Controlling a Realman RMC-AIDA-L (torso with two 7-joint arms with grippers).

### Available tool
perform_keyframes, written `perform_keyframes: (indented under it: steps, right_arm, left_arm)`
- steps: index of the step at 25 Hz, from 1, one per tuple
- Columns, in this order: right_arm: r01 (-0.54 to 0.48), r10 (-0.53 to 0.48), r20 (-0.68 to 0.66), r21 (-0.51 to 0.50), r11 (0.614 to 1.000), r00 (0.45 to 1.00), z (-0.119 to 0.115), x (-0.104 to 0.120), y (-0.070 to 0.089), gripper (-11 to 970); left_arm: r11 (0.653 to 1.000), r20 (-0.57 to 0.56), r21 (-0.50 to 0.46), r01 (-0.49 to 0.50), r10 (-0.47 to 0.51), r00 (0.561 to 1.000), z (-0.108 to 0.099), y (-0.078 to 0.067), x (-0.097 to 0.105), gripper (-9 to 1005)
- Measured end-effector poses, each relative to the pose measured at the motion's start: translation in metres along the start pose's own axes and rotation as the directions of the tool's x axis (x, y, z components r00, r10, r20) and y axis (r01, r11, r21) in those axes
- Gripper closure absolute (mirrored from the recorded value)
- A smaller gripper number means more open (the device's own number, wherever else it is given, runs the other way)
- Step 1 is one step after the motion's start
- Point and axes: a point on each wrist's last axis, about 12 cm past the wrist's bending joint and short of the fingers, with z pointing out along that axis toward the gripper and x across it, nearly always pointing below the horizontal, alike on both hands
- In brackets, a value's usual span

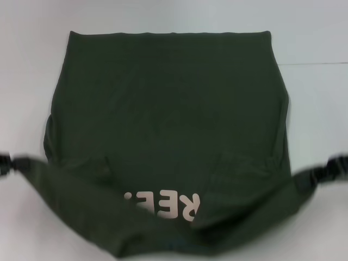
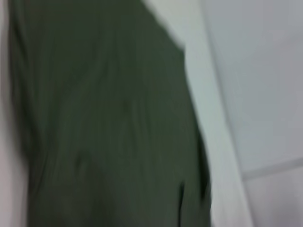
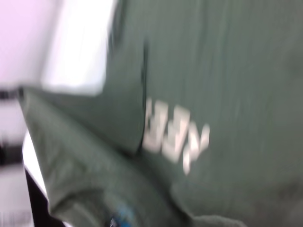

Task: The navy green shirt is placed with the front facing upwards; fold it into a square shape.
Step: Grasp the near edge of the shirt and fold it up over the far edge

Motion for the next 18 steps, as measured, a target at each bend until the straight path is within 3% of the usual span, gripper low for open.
perform_keyframes:
  steps: [2,4,9,12,18]
  right_arm:
    - [-0.015,0.016,0.094,-0.007,1.000,0.995,-0.009,-0.004,-0.004,937]
    - [-0.030,0.032,0.195,-0.016,0.999,0.980,-0.015,-0.009,-0.007,937]
    - [-0.050,0.061,0.420,-0.038,0.998,0.905,-0.018,-0.024,-0.014,938]
    - [-0.063,0.069,0.538,-0.030,0.998,0.840,-0.012,-0.031,-0.020,937]
    - [-0.113,0.066,0.642,0.032,0.993,0.764,0.008,-0.035,-0.035,937]
  left_arm:
    - [0.999,0.125,0.037,-0.006,0.002,0.992,0.004,0.002,-0.012,946]
    - [0.999,0.175,0.052,-0.009,0.000,0.985,0.008,0.003,-0.016,946]
    - [0.994,0.361,0.102,-0.037,-0.002,0.932,0.031,0.008,-0.031,945]
    - [0.996,0.439,0.085,-0.040,-0.002,0.898,0.046,0.015,-0.034,945]
    - [1.000,0.537,0.014,-0.020,0.010,0.843,0.079,0.030,-0.030,944]
